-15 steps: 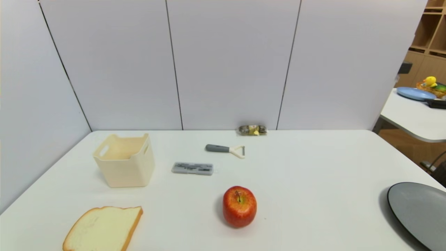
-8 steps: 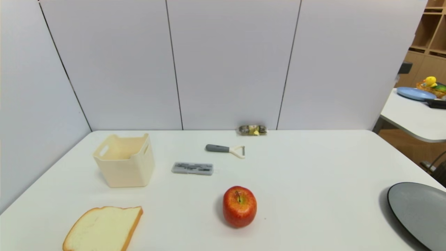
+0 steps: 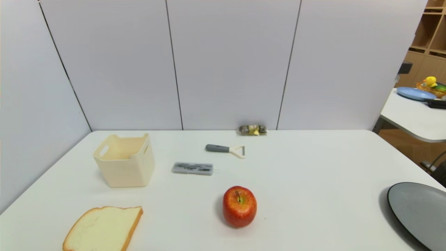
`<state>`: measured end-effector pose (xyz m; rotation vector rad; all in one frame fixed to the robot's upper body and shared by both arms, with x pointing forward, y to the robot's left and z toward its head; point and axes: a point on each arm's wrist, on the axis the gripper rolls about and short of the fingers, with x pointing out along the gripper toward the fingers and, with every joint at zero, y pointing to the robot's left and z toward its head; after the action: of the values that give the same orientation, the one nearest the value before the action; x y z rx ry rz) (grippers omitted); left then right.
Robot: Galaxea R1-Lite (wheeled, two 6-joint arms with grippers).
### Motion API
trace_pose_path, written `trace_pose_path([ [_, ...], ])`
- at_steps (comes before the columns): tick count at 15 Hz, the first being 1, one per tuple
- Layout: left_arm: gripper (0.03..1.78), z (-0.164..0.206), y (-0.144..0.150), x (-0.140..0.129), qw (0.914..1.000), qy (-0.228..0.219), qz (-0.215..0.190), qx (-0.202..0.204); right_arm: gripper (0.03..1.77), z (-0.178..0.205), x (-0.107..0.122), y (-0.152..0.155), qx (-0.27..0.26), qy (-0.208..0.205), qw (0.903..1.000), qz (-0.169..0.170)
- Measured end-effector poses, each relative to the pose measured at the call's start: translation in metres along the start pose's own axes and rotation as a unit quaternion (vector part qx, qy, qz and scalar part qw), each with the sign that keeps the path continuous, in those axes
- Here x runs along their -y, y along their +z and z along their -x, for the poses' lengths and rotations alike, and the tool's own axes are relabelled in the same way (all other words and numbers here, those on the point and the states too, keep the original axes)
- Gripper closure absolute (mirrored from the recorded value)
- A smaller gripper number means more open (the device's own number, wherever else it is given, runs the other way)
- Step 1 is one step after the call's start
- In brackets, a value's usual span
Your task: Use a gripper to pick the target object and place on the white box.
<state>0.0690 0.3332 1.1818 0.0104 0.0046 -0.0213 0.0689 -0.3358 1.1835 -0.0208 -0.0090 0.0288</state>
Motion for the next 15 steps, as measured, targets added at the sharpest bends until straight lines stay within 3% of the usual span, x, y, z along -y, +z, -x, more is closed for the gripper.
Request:
trace_pose_path([
  [2, 0.12, 0.0, 0.0001, -0.0006, 0.9998, 0.014, 0.015, 0.001, 0.1, 0.0, 0.0, -0.0001, 0.0, 0.0, 1.0, 0.0],
  [15, 0.12, 0.0, 0.0002, -0.0006, 0.9998, 0.014, 0.016, 0.001, 0.1, 0.0, 0.0004, -0.0001, 0.0, -0.009, 1.0, 0.0],
])
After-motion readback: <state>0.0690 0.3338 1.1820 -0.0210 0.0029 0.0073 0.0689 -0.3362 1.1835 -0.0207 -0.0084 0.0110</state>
